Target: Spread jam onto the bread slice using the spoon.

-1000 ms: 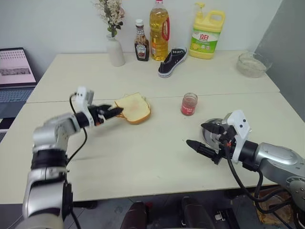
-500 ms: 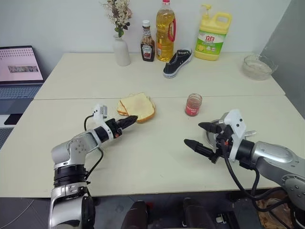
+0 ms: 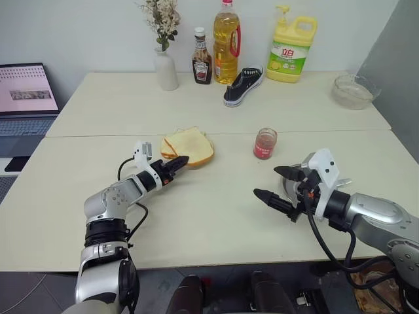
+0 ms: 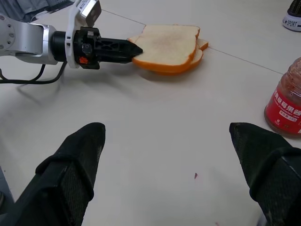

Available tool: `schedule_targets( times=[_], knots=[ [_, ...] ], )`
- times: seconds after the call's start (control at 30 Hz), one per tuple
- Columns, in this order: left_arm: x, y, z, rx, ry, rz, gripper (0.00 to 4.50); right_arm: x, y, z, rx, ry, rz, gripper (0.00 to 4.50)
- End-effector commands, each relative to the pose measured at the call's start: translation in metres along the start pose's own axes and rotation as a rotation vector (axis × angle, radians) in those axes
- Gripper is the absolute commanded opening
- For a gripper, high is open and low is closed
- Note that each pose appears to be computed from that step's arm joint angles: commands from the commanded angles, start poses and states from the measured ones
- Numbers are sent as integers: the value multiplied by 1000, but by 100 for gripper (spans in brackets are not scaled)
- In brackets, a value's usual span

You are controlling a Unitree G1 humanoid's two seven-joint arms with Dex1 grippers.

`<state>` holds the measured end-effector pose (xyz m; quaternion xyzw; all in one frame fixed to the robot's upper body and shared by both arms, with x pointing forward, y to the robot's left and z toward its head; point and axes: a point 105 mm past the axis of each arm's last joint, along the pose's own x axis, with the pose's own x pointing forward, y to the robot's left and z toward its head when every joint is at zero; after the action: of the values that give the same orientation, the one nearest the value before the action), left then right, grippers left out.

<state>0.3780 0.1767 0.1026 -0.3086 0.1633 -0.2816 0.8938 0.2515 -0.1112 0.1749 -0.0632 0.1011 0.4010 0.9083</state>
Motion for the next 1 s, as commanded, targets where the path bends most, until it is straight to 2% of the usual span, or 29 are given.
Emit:
schedule_targets(
  times=[0.03,0.07,0.1,0.27,0.4,0.57,0.63,0.73,0.77,0.83,1.0],
  knots=[
    [-2,-12,10,38,-22,-48,39,-3,4,10,-28,-39,3,450],
    [-3,-12,10,38,-22,-47,11,-3,3,10,-28,-40,3,450],
    [-3,-12,10,38,-23,-46,5,-3,3,10,-27,-39,3,450],
    [-4,-13,11,40,-27,-43,5,-2,3,10,-27,-40,5,450],
    [-7,-31,1,1,38,-113,5,-2,3,10,-27,-39,5,450],
    [-32,-76,-42,-15,277,-322,5,-3,3,9,-25,-37,2,450],
    [-51,-85,-69,29,435,-363,5,-3,4,8,-23,-34,4,450],
    [-74,-72,-102,162,668,-331,5,-4,4,6,-20,-27,6,450],
    [-74,-63,-104,192,692,-300,5,-4,4,6,-18,-26,7,450],
    [-69,-50,-102,225,699,-256,5,-4,5,5,-17,-24,6,450],
    [-51,-45,-92,289,639,-229,5,-5,5,4,-14,-25,2,450]
  ],
)
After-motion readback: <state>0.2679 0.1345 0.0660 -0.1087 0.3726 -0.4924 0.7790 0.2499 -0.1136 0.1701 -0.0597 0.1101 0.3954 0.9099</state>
